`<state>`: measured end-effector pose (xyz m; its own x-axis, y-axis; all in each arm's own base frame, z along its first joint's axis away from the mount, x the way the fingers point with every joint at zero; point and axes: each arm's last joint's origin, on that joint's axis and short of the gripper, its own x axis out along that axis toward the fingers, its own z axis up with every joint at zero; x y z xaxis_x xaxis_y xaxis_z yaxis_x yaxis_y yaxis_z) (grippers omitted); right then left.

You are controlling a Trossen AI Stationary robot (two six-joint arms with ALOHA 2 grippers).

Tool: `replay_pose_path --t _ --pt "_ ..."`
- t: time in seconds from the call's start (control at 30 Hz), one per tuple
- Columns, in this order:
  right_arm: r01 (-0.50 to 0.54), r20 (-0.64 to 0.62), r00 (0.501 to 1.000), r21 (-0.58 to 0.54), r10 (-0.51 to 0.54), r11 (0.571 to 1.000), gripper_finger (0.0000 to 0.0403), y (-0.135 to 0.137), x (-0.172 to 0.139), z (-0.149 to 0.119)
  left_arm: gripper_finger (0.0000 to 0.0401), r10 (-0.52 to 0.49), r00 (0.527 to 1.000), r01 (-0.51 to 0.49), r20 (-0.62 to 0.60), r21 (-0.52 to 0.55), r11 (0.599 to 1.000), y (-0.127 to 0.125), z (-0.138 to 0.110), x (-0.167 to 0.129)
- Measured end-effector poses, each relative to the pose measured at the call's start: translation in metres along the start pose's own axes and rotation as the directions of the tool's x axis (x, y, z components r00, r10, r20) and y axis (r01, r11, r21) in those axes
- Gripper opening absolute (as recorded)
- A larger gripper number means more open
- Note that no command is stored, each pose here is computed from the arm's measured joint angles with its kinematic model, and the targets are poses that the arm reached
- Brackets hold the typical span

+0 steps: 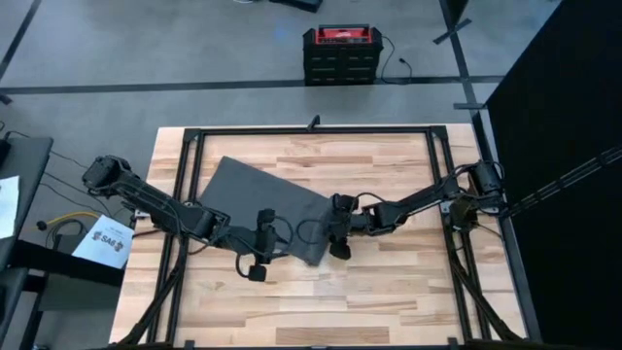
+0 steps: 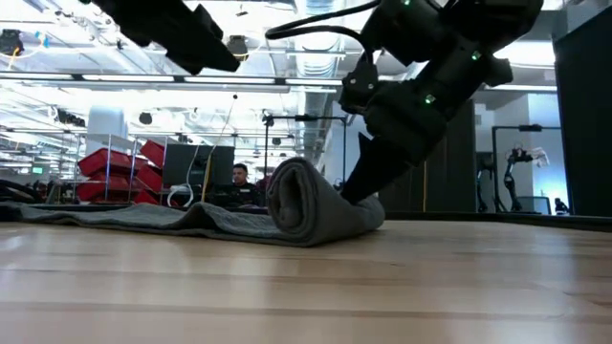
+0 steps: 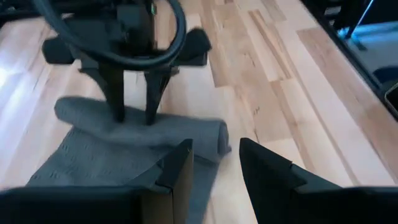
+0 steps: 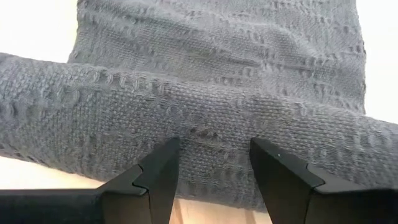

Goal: Roll towel
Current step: Roll the gray towel

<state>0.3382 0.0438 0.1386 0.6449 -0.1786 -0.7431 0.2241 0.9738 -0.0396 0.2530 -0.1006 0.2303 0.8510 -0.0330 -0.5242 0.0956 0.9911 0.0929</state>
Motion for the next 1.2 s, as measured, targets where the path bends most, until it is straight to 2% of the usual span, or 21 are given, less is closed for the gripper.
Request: replay_pose_path --t 0.23,0.47,0.83,1.03,1.2 --pt "-0.036 0.008 0.999 0.013 0.036 0.999 0.0185 -0.006 0.002 0.004 0.0118 0.0 0.999 0.002 0.05 -0.026 1.0 -0.002 -0.014 0.013" --pt "-0.055 0.029 0.998 0.01 0.055 0.998 0.0185 -0.011 0.004 0.008 0.0118 0.021 0.998 -0.021 0.055 0.008 1.0 -0.005 -0.028 0.051" --pt "-0.078 0.044 0.996 0.0 0.078 0.997 0.0185 -0.013 0.005 0.01 0.0118 0.027 0.984 -0.025 0.178 -0.013 1.0 0.0 -0.033 0.084" --pt "-0.078 0.05 0.996 0.002 0.078 0.997 0.0185 -0.014 0.005 0.011 0.0118 0.048 0.991 -0.046 0.126 -0.022 0.999 0.01 -0.044 0.113" --pt "-0.069 0.033 0.997 -0.021 0.07 0.997 0.0185 -0.017 0.0 0.011 0.0118 0.049 0.997 -0.048 0.054 -0.013 0.999 0.01 -0.051 0.117"
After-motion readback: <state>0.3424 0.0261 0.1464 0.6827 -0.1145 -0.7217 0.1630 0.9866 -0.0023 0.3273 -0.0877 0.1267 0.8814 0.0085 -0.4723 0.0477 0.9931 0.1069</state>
